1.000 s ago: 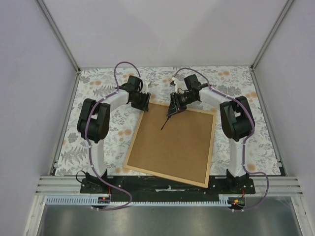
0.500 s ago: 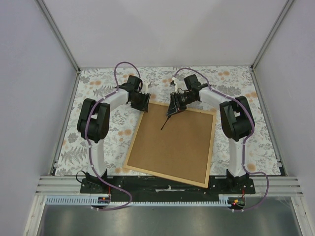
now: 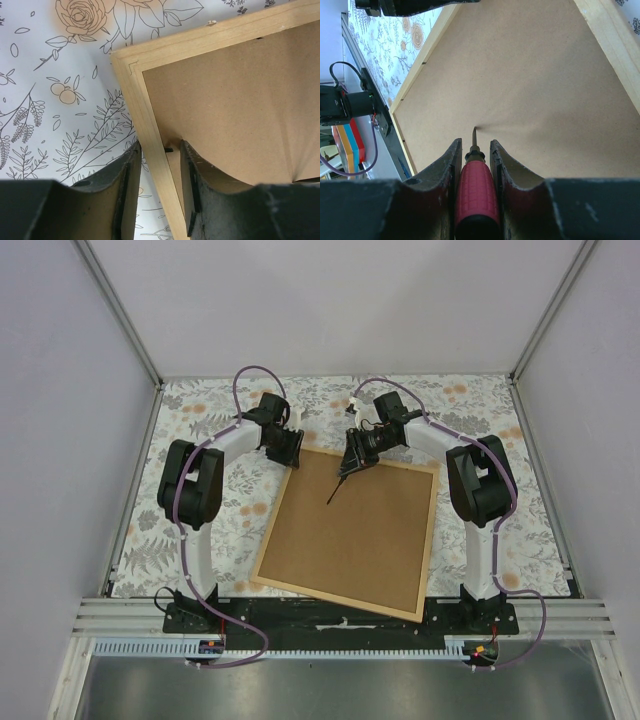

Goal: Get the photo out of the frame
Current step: Adjust the photo frame item on the photo frame.

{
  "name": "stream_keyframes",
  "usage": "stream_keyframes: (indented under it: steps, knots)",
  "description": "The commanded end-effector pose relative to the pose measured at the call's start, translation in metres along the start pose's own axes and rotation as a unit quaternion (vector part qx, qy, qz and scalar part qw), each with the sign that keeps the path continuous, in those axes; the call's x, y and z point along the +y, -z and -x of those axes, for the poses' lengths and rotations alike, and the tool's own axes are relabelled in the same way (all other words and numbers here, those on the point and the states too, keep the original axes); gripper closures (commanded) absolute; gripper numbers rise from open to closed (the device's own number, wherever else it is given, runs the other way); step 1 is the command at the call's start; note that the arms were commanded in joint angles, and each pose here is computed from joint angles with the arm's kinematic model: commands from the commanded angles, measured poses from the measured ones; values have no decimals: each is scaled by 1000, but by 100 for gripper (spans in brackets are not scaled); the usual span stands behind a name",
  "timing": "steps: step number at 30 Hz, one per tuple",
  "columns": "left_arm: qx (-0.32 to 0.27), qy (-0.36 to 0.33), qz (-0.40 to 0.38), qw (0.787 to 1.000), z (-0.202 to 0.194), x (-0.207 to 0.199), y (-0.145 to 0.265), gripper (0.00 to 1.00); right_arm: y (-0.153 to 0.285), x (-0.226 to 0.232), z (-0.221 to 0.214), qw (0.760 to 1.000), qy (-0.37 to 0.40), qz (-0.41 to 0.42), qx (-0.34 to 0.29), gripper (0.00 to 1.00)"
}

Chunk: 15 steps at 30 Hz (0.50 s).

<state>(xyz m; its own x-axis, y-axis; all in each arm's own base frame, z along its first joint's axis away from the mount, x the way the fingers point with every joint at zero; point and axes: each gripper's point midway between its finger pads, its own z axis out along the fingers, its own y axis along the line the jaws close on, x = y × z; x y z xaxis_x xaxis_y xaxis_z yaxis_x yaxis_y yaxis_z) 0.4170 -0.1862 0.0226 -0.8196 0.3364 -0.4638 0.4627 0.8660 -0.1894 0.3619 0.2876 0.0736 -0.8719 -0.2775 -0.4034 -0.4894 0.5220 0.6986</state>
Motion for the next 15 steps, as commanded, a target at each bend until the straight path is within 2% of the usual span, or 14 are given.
stream_keyframes:
  steps: [1,10,13,15]
  knots:
    - [11,-5,3,1000,-3,4,-13,61,-13,-16,-13,1000,1,-22,18,100]
    - [6,5,12,1000,0,8,-17,79,-15,-17,-15,1000,0,-18,22,100]
    - [6,14,1,1000,-4,8,-15,98,-15,-18,-16,1000,0,-19,22,100]
    - [-2,24,-27,999,-4,4,-10,98,-15,-18,-16,1000,0,-18,23,100]
